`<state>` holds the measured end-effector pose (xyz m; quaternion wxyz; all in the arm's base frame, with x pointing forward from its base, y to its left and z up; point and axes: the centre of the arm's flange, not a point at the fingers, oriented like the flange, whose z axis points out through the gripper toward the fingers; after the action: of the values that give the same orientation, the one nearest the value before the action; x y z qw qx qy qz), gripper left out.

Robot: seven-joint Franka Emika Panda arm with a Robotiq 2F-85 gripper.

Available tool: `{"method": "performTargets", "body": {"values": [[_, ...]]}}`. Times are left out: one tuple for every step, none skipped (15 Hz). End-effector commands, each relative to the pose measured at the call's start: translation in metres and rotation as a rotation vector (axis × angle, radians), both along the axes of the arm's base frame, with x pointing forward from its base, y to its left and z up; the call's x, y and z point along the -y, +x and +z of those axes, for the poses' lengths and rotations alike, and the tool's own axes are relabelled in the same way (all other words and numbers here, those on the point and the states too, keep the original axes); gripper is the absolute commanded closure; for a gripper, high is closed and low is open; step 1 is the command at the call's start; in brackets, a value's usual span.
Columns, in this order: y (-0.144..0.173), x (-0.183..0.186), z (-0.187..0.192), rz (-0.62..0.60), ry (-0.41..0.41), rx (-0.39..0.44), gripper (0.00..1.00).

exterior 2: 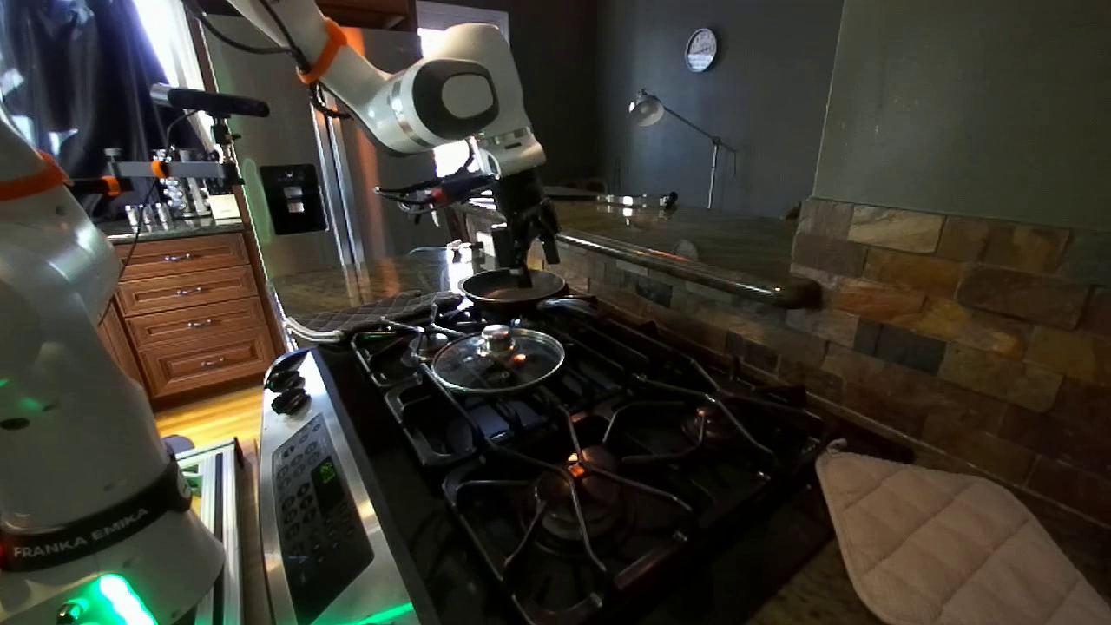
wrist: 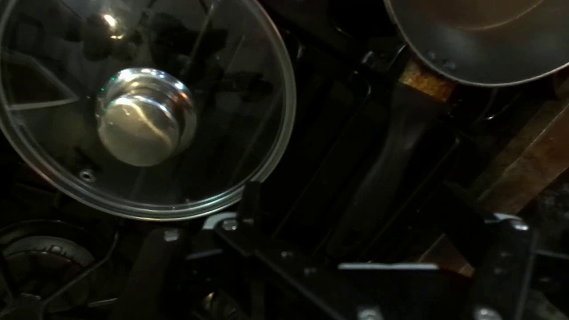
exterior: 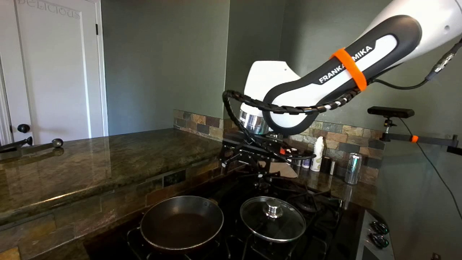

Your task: Remove the glass lid from the pan then move the pan to the back left side of the stove.

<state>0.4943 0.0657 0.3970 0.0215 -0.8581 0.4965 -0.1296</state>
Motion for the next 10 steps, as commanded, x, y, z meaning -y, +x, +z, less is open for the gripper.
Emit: {"method": "performTargets", "body": {"values": [[0.038,-0.007,-0.015,0.066,0.015,-0.05,0.0],[0.043,-0.008,-0.018,0.074,0.009,-0.059,0.0],[0.047,-0.01,-0.022,0.072,0.002,-0.072,0.0],[0.05,-0.012,-0.026,0.065,-0.002,-0.084,0.0],[0.052,-0.014,-0.03,0.056,-0.003,-0.093,0.0],[0.055,-0.016,-0.034,0.049,-0.001,-0.099,0.0],[0.058,-0.016,-0.038,0.054,0.008,-0.097,0.0],[0.062,-0.017,-0.042,0.054,0.007,-0.098,0.0],[0.065,-0.018,-0.045,0.053,0.012,-0.102,0.0],[0.068,-0.019,-0.048,0.058,0.013,-0.109,0.0]]}}
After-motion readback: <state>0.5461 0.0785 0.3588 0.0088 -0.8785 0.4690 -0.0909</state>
